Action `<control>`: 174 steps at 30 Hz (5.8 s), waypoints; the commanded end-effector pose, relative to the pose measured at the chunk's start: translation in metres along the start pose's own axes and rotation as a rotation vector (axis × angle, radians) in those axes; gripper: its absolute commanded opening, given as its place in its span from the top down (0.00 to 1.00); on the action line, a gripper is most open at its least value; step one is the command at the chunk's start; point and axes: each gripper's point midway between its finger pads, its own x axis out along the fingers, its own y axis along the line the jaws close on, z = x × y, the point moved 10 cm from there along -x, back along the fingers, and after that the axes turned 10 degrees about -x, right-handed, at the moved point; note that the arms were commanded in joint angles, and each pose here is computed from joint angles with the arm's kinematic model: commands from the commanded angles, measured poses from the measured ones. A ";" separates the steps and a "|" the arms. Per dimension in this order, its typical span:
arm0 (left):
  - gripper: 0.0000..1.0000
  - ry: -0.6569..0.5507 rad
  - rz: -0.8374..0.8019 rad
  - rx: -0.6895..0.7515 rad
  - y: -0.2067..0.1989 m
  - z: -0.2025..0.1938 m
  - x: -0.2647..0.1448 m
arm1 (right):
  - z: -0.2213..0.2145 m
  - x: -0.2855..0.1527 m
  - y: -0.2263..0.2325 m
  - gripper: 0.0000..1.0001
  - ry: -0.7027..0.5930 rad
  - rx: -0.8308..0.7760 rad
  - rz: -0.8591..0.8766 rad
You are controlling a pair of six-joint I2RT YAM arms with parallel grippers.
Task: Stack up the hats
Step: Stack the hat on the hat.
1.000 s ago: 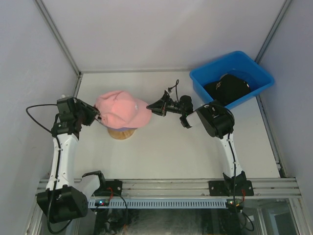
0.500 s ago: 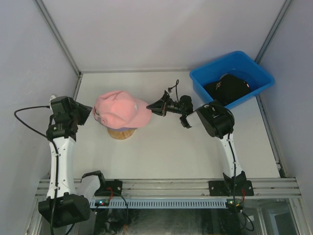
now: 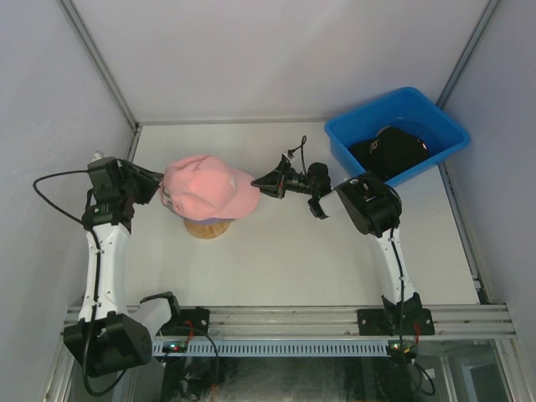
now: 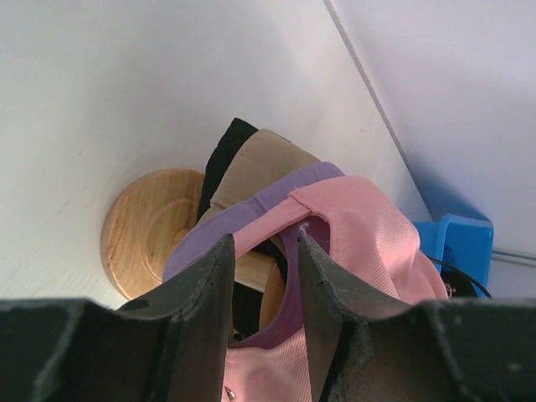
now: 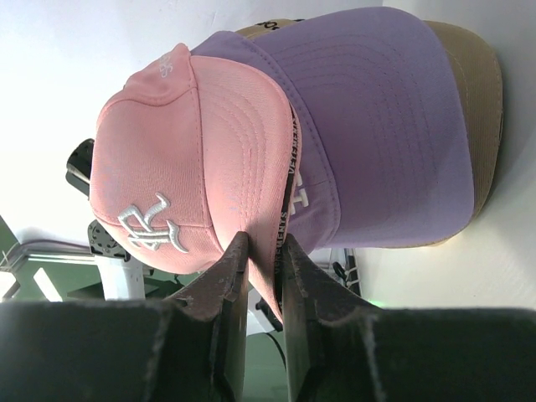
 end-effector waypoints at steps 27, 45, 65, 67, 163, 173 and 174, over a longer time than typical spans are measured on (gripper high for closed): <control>0.71 0.145 0.116 0.035 0.025 -0.009 0.033 | -0.005 0.006 -0.031 1.00 0.063 0.003 -0.149; 0.73 0.202 0.183 0.043 0.039 -0.016 0.043 | -0.014 0.013 -0.058 1.00 0.120 -0.040 -0.303; 0.75 0.225 0.230 0.045 0.052 -0.022 0.046 | -0.030 0.025 -0.081 1.00 0.167 -0.035 -0.479; 0.75 0.227 0.233 0.046 0.053 -0.022 0.046 | -0.031 0.026 -0.081 1.00 0.168 -0.037 -0.486; 0.96 -0.005 -0.054 -0.155 0.047 -0.065 -0.061 | 0.085 0.084 0.159 0.61 0.090 -0.605 -0.369; 1.00 0.105 -0.013 -0.102 0.061 -0.099 -0.048 | 0.063 0.125 0.111 0.59 0.185 -0.523 -0.278; 1.00 0.112 -0.003 -0.098 0.062 -0.102 -0.045 | 0.060 0.127 0.107 0.59 0.196 -0.512 -0.274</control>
